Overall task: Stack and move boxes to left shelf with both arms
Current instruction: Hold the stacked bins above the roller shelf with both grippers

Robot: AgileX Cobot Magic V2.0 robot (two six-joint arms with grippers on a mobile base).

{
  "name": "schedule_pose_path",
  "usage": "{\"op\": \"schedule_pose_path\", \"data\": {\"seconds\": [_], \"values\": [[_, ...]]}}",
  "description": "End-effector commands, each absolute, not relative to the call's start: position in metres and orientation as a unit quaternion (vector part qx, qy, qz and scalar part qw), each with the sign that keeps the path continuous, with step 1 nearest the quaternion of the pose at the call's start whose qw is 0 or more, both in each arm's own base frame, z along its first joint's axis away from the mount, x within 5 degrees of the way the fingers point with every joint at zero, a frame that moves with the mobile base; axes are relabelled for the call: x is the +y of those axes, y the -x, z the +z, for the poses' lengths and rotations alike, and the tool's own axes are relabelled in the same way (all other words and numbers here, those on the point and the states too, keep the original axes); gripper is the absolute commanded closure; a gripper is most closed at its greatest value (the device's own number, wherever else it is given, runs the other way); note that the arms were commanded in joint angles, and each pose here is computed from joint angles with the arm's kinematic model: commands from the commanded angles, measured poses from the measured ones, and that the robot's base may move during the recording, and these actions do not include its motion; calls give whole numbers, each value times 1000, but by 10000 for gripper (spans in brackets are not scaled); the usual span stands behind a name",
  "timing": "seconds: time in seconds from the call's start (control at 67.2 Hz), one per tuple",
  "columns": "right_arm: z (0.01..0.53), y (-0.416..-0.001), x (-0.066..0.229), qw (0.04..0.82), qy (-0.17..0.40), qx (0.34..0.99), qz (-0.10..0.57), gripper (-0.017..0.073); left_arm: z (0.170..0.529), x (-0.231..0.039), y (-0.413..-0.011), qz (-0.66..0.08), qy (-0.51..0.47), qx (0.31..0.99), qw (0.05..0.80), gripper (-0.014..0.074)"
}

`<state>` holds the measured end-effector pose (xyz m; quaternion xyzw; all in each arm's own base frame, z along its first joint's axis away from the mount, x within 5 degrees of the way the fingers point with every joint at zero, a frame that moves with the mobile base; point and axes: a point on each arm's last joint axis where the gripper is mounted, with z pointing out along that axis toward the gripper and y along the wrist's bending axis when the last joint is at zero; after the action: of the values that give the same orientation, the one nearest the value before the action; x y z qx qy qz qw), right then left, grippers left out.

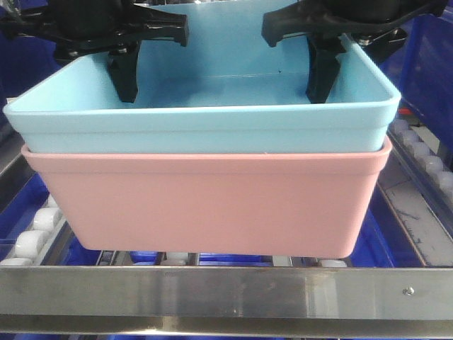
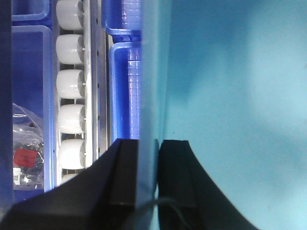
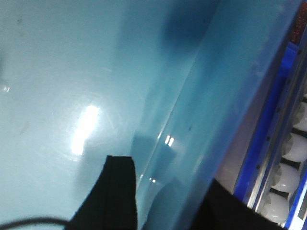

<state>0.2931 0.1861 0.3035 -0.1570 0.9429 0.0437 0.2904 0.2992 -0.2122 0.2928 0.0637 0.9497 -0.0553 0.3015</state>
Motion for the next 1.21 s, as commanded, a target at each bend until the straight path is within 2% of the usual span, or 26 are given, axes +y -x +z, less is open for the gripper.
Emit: {"op": "schedule_pose_path", "data": {"seconds": [0.0, 0.953, 1.191], "values": [[350, -288, 212, 402, 149, 885, 180, 504, 342, -241, -291, -205, -72, 890, 400, 596], [350, -289, 211, 410, 155, 882, 172, 504, 343, -241, -291, -206, -71, 889, 402, 596], [351, -292, 207, 425, 170, 877, 145, 504, 348, -220, -300, -190, -44, 893, 405, 596]]}}
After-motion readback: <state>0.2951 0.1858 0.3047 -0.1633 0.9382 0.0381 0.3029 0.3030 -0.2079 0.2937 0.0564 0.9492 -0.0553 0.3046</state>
